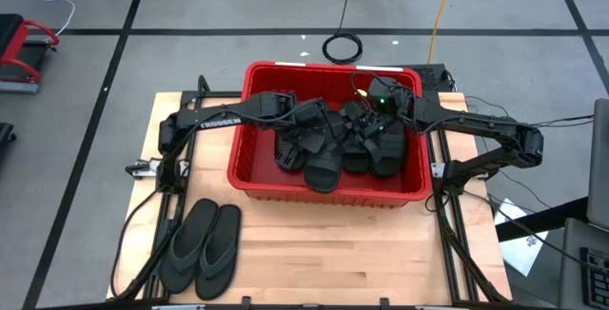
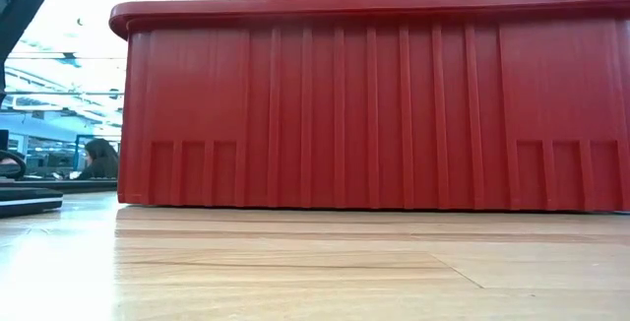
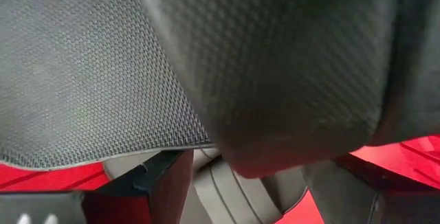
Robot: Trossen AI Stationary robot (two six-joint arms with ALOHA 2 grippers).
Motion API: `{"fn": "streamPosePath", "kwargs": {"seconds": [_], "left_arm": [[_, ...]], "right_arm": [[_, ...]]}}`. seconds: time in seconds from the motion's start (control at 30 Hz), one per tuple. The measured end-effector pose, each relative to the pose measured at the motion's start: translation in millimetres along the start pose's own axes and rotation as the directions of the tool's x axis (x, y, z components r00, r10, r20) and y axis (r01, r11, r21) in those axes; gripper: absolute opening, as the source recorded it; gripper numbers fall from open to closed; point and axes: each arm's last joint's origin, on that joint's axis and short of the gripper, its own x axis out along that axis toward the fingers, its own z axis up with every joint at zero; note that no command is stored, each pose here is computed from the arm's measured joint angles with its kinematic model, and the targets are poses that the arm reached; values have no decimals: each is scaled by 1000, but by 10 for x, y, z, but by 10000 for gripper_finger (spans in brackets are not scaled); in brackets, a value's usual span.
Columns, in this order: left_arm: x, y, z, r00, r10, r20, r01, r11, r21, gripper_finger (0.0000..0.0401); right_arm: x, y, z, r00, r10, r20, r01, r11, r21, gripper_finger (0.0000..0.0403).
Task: Pick and place slides into bin
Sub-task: Put the black slipper into the red organizer bin
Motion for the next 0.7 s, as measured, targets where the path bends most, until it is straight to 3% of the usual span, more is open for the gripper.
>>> {"fn": "streamPosePath", "kwargs": {"seconds": [0.47, 0.7], "left_arm": [[4, 2, 13, 1000, -11, 24, 11, 1000, -1, 266], [3, 5, 5, 1000, -13, 21, 13, 1000, 2, 266]], "right_arm": [[-7, -24, 28, 995, -97, 33, 98, 995, -8, 146], [4, -20, 17, 994, -105, 27, 104, 995, 6, 182]]}}
